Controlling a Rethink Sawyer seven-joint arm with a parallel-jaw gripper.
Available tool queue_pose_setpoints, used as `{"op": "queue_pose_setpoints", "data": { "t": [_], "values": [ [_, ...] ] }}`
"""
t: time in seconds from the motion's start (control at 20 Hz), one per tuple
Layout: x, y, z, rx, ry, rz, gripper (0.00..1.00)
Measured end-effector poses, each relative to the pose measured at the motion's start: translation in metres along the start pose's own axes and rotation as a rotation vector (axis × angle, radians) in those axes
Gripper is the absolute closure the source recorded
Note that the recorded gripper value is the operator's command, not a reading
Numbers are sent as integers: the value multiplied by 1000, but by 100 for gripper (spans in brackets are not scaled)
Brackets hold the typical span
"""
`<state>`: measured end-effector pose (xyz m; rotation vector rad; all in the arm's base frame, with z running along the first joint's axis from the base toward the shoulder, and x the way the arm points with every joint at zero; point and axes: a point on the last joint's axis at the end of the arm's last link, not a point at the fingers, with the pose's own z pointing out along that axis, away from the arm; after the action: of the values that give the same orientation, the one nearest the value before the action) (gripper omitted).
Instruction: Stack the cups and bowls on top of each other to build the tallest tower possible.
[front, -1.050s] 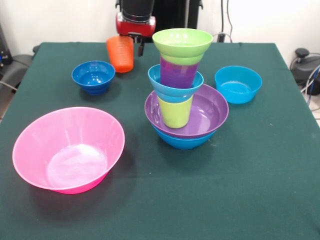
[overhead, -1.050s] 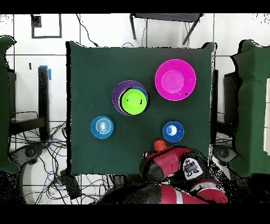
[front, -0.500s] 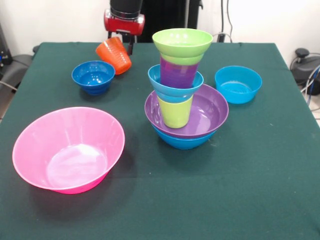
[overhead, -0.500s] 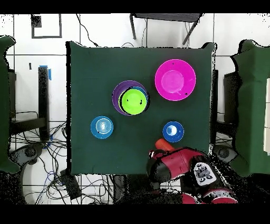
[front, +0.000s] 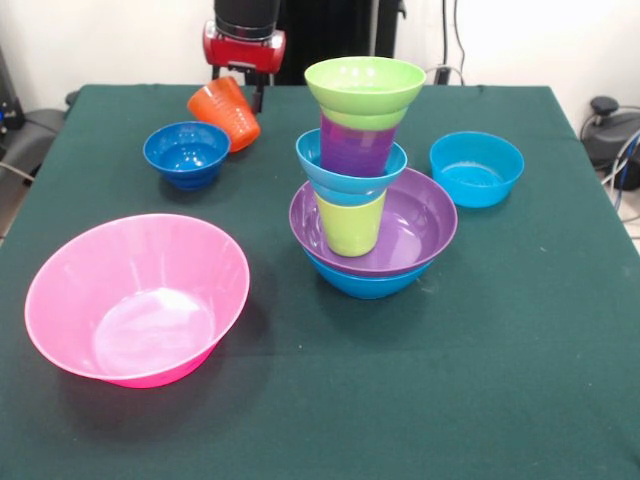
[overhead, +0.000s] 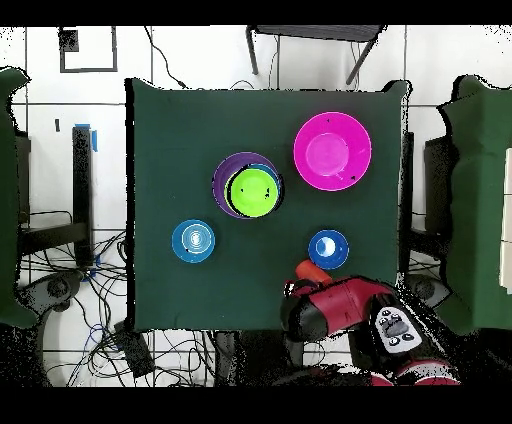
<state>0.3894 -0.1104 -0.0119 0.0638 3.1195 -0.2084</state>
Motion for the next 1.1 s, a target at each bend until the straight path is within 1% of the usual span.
{"op": "queue_pose_setpoints", "data": {
  "t": [0.15,0.5,0.55,0.7,0.9,1.1],
  "values": [
    [-3,3,0,-2,15,1,0],
    [-13,9,-4,-4,32,6,0],
    [-15,12,-5,-5,42,7,0],
    [-18,15,-7,-6,51,9,0],
    [-26,19,-11,-9,78,30,0],
    [-30,20,-12,-15,97,39,0]
  ]
}}
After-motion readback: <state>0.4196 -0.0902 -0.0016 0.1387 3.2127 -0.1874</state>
